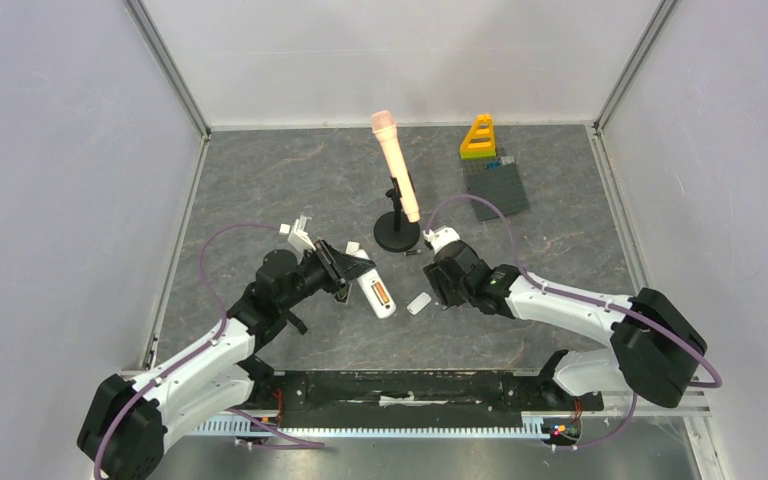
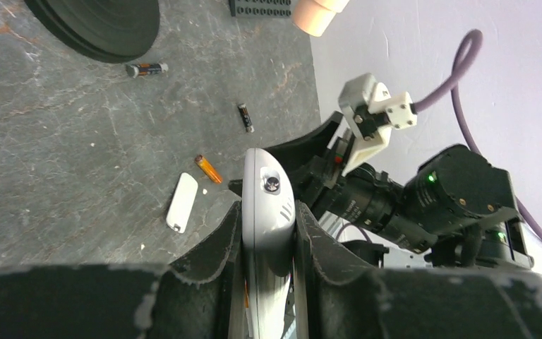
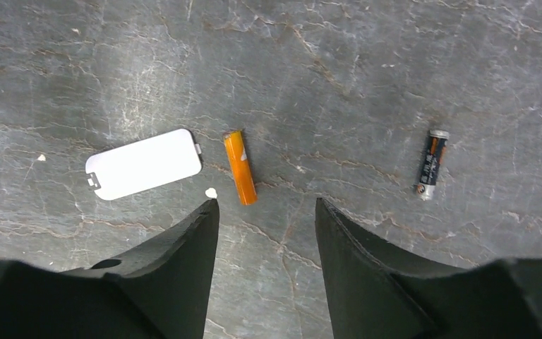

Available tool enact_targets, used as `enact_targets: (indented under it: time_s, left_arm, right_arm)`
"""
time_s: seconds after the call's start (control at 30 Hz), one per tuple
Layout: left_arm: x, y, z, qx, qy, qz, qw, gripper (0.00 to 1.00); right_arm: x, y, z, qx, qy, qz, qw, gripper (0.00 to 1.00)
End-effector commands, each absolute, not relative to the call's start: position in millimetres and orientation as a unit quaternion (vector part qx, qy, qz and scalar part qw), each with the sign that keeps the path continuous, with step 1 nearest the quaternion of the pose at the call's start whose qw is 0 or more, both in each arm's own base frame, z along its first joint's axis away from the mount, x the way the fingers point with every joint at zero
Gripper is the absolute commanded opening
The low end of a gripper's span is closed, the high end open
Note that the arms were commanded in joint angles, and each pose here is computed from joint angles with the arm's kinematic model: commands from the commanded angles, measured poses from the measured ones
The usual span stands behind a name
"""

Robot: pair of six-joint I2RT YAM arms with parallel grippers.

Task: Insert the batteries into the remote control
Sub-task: Pick up the battery from the center of the board.

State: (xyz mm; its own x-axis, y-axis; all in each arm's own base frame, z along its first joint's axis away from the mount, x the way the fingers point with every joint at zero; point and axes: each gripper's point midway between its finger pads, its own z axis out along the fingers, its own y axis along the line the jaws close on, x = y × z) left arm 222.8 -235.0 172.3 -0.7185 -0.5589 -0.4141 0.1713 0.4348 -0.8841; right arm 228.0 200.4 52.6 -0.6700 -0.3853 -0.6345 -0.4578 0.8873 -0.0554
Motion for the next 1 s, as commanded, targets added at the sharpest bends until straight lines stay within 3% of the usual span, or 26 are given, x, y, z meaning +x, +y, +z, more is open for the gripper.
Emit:
enact_targets:
  time_s: [0.0,0.27,0.47,0.63,0.77,0.97]
  left_arm:
    - [217,-246,198,-0.057,0.742,-0.552,0.375,0.02]
    - [204,-252,211,-0.015,0.721,-0.582,0.375,0.02]
    - [199,-252,216,0.001,0.714,-0.590,0.378,0.02]
    - [198,-252,218,0.005,0.711,-0.591,0.380,0.02]
    - [197,-253,219,0.010,0.709,-0.595,0.379,0.02]
    - [191,-256,224,0.025,0.696,-0.609,0.380,0.02]
  right_arm:
    - [235,214,49,-0.251,0.901,0.078,0.345,0.54]
    - [238,215,29,-0.244,0.911,0.084,0.321,0.51]
    - [236,210,19,-0.223,0.923,0.087,0.301,0.42]
    - [231,209,10,-0.226,0.927,0.089,0.285,0.31]
    - [230,207,8,-0.214,0.932,0.088,0.278,0.00]
    - [232,218,45,-0.195,0.918,0.138,0.315,0.00]
